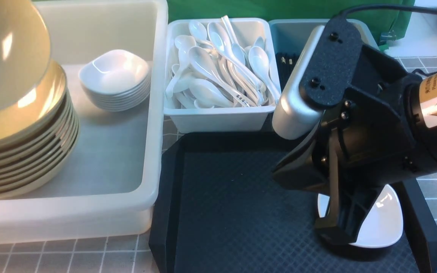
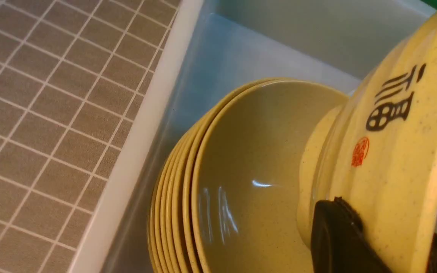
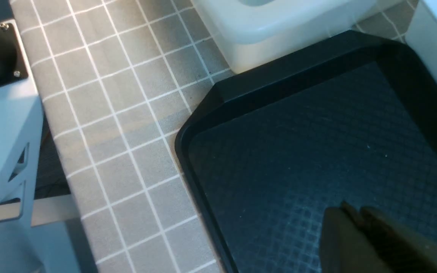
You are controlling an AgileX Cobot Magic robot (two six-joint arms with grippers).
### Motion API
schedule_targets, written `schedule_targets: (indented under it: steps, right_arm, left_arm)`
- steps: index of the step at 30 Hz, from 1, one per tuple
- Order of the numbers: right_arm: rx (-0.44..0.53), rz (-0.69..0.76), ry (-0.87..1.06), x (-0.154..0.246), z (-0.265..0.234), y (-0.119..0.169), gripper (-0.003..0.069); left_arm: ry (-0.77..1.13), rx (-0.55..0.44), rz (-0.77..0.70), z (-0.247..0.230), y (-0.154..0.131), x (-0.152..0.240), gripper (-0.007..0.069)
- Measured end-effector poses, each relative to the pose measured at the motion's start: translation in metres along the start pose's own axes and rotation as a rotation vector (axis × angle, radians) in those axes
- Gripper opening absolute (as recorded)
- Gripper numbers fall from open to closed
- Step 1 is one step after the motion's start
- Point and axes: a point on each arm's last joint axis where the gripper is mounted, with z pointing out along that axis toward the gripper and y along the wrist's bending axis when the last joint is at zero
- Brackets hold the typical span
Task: On grey table put chopsticks spoon bowls plates into blue grey white boxes.
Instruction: 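Place the tan bowl onto the bowl stack in the left bin with the left gripper, then grasp the small white bowl on the black tray by its rim with the left gripper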
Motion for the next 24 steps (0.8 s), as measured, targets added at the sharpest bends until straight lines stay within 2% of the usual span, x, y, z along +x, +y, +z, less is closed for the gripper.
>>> schedule_targets:
  steps: [6,10,13,14,17,18,20,24]
  right_arm:
    - [0.0,0.0,0.0,0.0,0.0,0.0,0.0078]
    - [0.0,0.0,0.0,0.0,0.0,0.0,0.0078]
    - [0.0,-0.001,0.0,0.0,0.0,0.0,0.0078]
    - [0.0,-0.001,0.0,0.0,0.0,0.0,0.0078]
    - [0.0,-0.005,0.0,0.0,0.0,0.0,0.0078]
    - [0.0,-0.005,0.0,0.0,0.0,0.0,0.0078]
    - [0.007,-0.015,0.003,0.0,0.0,-0.001,0.0078]
    - [0.036,-0.033,0.02,-0.001,-0.004,-0.003,0.008]
  left_arm:
    - [0.057,-0.032,-0.009,0.043,0.012,0.021,0.0008]
    - [0.077,-0.09,0.05,0.055,0.015,0.026,0.0054]
    - [0.095,-0.118,0.103,0.057,0.014,0.027,0.0174]
    - [0.096,-0.117,0.106,0.057,0.013,0.027,0.0183]
    - [0.106,-0.122,0.144,0.057,0.008,0.028,0.0344]
    - [0.107,-0.123,0.147,0.057,0.007,0.028,0.0364]
    - [0.093,-0.145,0.202,0.046,0.0,0.023,0.0505]
    - [0.02,-0.17,0.273,0.018,-0.016,0.01,0.059]
